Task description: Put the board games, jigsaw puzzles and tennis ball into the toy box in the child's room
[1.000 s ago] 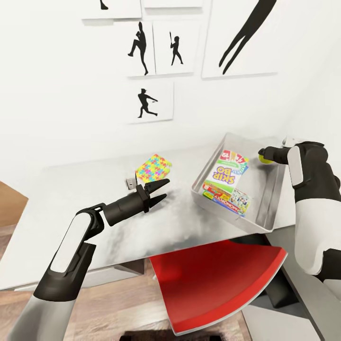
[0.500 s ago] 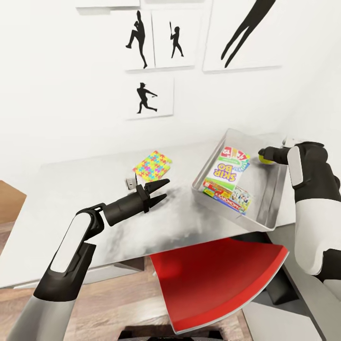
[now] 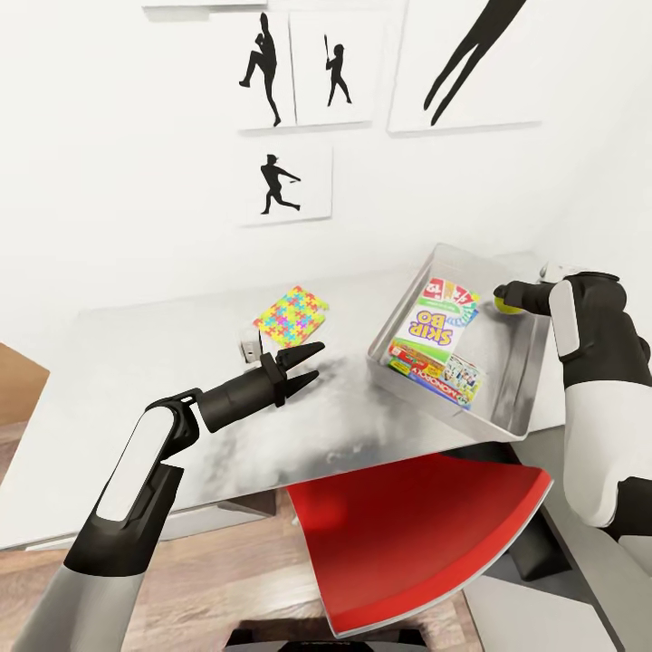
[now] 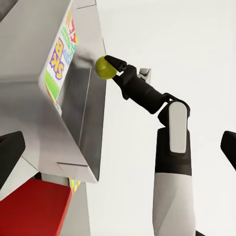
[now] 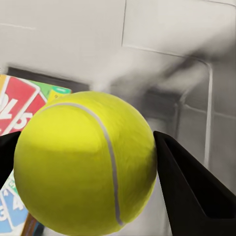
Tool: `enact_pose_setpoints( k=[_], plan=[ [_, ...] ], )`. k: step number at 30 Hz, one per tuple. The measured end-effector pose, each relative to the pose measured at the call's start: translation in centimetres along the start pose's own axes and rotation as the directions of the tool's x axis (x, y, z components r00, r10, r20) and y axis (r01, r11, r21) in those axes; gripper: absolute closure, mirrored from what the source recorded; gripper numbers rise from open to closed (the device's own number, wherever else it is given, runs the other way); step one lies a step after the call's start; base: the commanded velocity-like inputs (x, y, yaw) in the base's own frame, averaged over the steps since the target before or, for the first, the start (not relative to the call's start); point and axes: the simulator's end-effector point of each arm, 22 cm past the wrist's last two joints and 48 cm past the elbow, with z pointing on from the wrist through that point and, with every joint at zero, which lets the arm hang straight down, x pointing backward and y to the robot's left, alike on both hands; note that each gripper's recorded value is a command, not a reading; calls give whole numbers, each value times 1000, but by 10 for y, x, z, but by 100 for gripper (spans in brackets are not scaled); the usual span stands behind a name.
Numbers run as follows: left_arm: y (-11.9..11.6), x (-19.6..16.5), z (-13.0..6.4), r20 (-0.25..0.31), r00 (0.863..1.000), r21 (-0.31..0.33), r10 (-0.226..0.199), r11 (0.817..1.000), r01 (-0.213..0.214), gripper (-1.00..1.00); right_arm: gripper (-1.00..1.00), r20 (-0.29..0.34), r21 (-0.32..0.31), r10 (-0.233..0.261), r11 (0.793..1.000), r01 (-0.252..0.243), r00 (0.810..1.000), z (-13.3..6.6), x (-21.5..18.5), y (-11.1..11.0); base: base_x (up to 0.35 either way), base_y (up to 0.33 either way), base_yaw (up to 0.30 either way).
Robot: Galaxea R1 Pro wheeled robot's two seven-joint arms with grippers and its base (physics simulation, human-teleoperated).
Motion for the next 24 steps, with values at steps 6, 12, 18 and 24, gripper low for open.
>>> enact_pose_setpoints(
  k=[6, 12, 18, 24],
  plan=[
    [0, 0, 0, 0, 1000, 0, 0, 1000, 0, -100, 100, 3, -1, 0, 1000, 0, 1000, -1, -1, 1, 0, 0, 0],
    [0, 0, 0, 0, 1000, 0, 0, 1000, 0, -100, 100, 6, -2, 0, 1000, 0, 1000, -1, -2, 1, 0, 0, 0],
    [0, 0, 0, 0, 1000, 0, 0, 1000, 0, -100, -100, 9, -4, -1, 1000, 1, 1000, -2, -3, 2, 0, 0, 0],
    [0, 0, 0, 0, 1000, 0, 0, 1000, 0, -100, -100, 13, -4, -4, 1000, 4, 1000, -3, -5, 3, 0, 0, 0]
  ],
)
